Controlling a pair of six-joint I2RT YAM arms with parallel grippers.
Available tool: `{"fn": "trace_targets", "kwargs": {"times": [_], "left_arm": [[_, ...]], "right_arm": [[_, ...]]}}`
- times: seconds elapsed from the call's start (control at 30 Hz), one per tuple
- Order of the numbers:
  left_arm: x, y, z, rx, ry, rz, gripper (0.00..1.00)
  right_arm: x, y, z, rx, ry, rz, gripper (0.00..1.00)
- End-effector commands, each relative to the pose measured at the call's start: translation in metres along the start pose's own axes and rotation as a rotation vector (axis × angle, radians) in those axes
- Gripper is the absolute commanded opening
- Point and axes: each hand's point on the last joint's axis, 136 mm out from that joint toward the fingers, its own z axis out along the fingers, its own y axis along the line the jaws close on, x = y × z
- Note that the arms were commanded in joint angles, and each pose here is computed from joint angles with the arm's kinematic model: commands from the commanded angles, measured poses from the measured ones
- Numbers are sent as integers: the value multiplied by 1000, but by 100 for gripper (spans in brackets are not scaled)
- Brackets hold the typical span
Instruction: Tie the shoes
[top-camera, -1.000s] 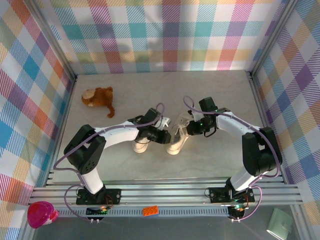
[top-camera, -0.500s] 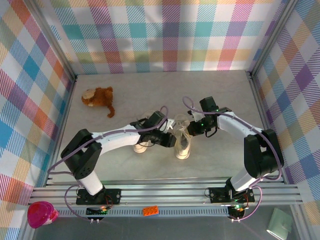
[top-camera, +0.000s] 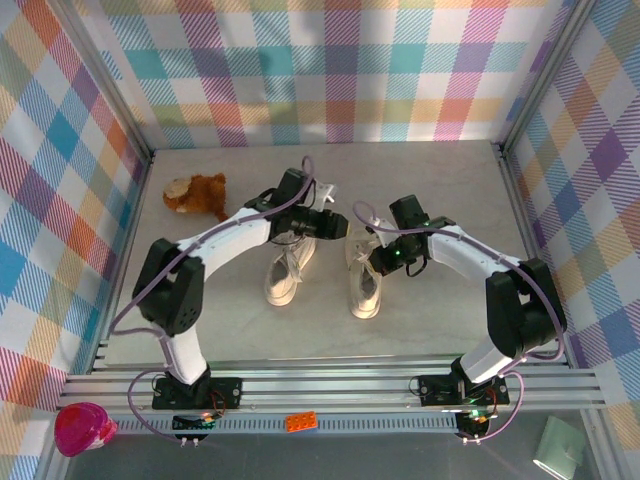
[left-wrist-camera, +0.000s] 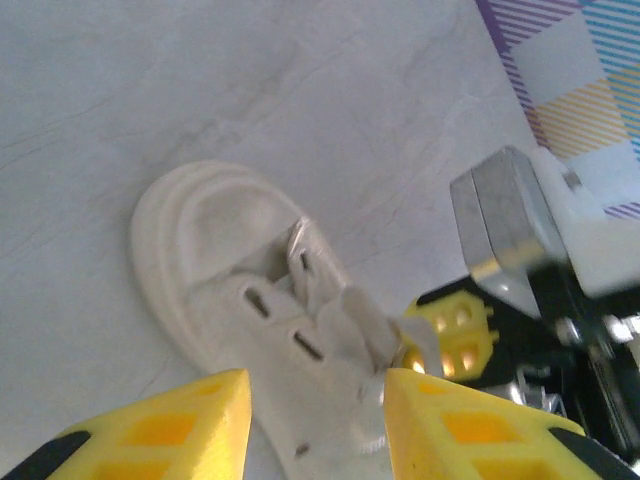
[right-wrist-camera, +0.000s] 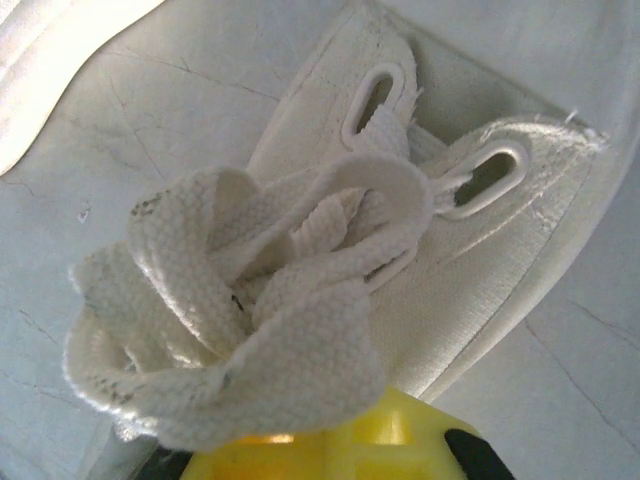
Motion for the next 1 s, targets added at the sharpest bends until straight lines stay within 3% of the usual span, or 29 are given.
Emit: {"fn": "trace_targets", "kwargs": {"times": [0.0,0.23,0.53,0.7,0.97], "left_arm": [[-2,-11,18,109,44,-13,41],[1,-8,48,204,100,-116,44],[1,-16,60,368,95,-237,43],[13,-12,56,356,110,-279,43],[10,33,39,282,19,-381,42]], "right_arm": [[-4,0,0,16,-25,-34,0],[-2,-3,7,17,-17,-56,0],[-7,-4,9,25,-27,-101,0],[-6,-2,10,23,-42,-124,0],[0,2,15,27,-40,-167,0]]}}
